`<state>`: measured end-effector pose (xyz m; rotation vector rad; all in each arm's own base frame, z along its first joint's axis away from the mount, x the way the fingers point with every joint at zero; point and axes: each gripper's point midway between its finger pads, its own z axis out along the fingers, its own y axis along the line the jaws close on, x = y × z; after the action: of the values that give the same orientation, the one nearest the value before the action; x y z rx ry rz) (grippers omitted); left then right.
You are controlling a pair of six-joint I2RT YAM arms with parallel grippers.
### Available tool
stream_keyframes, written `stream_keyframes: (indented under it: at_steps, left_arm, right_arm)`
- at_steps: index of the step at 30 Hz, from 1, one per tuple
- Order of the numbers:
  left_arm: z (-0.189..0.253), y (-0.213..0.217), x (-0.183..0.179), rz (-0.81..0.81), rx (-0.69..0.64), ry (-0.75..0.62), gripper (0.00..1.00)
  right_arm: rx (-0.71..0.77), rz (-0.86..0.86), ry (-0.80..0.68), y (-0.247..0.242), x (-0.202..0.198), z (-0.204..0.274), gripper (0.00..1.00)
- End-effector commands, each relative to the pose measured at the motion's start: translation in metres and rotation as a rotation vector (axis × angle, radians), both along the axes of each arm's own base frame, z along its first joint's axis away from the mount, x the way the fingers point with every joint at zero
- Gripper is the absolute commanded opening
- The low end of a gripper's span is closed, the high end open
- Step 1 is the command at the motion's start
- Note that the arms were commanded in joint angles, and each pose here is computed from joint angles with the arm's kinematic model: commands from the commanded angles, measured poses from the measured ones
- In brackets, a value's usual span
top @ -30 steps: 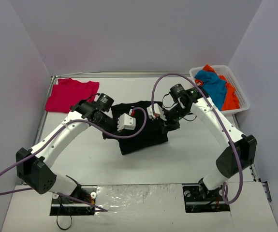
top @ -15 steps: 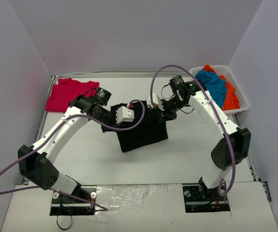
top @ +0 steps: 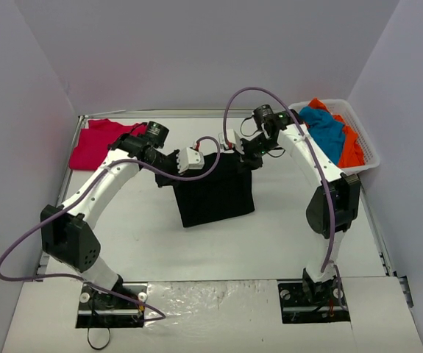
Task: Fold and stack the t-shirts
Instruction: Fold the long partially folded tshirt into a neat square
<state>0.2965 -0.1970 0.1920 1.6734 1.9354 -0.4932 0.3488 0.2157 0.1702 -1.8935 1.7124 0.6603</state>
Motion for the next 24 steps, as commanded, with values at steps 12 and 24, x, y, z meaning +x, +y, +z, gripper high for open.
stream_keyframes:
  at_steps: [12, 24]
  left_arm:
    - [-0.011, 0.013, 0.058, 0.063, 0.016, -0.019, 0.02]
    - [-0.042, 0.026, 0.154, 0.224, 0.141, -0.147, 0.42]
  right_arm:
    - [0.001, -0.014, -0.022, 0.000, 0.075, -0.032, 0.00]
    - [0.026, -0.221, -0.105, 0.015, 0.181, -0.090, 0.45]
